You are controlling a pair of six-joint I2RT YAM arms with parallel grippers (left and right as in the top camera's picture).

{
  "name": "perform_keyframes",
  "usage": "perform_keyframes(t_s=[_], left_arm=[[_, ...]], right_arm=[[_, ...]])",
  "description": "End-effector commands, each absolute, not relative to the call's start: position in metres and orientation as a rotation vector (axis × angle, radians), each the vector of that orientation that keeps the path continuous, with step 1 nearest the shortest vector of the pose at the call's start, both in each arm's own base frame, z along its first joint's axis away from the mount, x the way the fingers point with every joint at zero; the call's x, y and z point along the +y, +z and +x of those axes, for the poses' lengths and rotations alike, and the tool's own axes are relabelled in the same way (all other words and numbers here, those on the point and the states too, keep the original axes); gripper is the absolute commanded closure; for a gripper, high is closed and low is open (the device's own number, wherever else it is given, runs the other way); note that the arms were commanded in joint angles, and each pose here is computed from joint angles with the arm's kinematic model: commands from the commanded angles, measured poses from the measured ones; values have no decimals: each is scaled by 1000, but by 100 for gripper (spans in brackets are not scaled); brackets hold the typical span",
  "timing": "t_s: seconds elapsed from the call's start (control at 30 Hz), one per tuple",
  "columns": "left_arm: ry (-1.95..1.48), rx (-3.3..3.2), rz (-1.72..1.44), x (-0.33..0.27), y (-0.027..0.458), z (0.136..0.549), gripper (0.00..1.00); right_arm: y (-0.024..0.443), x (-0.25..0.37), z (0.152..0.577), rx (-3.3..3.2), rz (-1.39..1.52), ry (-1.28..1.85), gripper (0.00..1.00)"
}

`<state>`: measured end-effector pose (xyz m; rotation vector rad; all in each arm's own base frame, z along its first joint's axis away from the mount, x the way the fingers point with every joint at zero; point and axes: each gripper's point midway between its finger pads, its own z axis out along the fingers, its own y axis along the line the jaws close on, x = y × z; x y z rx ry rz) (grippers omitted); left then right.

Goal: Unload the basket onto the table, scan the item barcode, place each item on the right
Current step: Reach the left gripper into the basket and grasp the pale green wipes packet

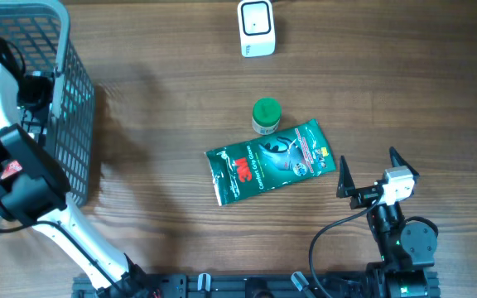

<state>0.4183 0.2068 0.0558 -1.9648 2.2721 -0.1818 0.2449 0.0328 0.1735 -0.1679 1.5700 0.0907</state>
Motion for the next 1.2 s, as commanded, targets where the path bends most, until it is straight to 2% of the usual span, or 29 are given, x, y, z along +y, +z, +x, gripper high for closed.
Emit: perform_keyframes(t_s=[0.0,0.13,0.23,0.27,0.3,0.33,0.47,0.57,0.67,0.73,0.77,0.8,0.9,0.97,1.1,1.17], left_arm=[[-183,2357,-1895,192,37,429,0],[-161,2385,-1867,183,28,434,0],[-76,2399,-1856,184,27,430,40],[-41,2415,-1871,185,27,423,71],[-16,2427,-1881,185,26,418,89],[16,2434,-1895,187,26,412,96],[130,2408,-1939,205,42,389,96],[132,2326,-1951,221,76,379,96],[95,2197,-1924,234,127,372,96],[48,2075,-1866,241,178,368,96],[-23,1971,-1788,238,227,366,96],[-68,1929,-1743,234,250,366,96],[-263,1824,-1566,202,324,360,96],[-459,1795,-1402,158,375,351,96],[-682,1809,-1130,78,432,329,96],[-769,1866,-988,28,446,319,91]], right_arm=[[176,32,245,1559,-163,83,0],[176,32,245,1559,-163,84,0],[176,32,245,1559,-163,84,0],[176,32,245,1559,-163,84,0],[176,32,245,1559,-162,83,0],[176,32,245,1559,-163,84,0],[176,32,245,1559,-163,84,1],[176,32,245,1559,-163,84,0],[176,32,245,1559,-163,84,0],[176,32,245,1559,-163,83,0],[176,32,245,1559,-163,83,0],[176,32,245,1559,-162,84,0],[176,32,245,1559,-163,83,0],[176,32,245,1559,-163,84,0],[176,32,245,1559,-162,84,0],[176,32,245,1559,-163,84,0]])
